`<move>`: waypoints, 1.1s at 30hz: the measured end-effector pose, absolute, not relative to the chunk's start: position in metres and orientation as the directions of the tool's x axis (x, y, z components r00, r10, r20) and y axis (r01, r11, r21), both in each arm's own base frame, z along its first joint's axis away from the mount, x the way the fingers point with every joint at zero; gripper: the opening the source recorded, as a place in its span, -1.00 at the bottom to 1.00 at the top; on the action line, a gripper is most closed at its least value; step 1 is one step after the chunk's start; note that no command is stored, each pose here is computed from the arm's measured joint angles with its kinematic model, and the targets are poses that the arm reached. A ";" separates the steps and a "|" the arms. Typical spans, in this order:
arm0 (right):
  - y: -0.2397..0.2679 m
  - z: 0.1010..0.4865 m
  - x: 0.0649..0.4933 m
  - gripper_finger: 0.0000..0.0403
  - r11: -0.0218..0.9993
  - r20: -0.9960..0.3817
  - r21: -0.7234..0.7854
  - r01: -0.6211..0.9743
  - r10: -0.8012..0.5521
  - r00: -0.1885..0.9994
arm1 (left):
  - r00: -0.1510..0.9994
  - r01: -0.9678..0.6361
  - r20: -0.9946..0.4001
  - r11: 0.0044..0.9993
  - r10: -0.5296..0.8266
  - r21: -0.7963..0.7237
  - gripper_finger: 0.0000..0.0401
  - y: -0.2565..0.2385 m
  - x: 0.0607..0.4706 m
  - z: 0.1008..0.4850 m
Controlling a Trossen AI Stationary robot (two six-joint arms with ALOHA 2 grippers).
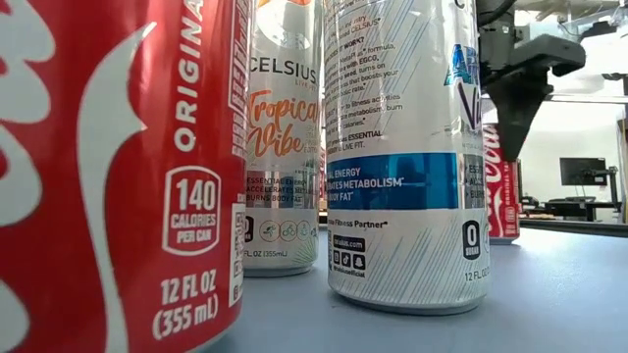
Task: Place canned beverage on shelf
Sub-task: Put the top red soda can on the shelf aligned with the other red soda can
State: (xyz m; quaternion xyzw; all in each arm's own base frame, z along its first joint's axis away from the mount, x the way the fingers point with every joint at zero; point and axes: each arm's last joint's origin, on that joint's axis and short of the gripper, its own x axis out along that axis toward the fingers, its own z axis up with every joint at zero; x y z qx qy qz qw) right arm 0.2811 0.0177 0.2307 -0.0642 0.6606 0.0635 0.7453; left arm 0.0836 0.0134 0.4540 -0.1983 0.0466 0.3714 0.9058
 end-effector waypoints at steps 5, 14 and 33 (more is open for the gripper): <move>0.021 0.231 0.281 0.37 0.912 -0.993 -0.035 -0.410 0.016 0.121 | 0.718 -0.695 -0.246 0.648 0.651 -0.311 0.03 0.013 0.090 0.453; 0.029 0.231 0.281 0.38 0.757 -0.991 -0.086 -0.648 0.000 0.130 | 0.704 -0.710 -0.281 0.651 0.653 -0.267 0.03 0.011 0.109 0.448; 0.033 0.239 0.287 0.75 0.703 -0.970 -0.237 -0.671 -0.138 0.199 | 0.717 -0.696 -0.291 0.670 0.633 -0.256 0.03 0.010 0.116 0.448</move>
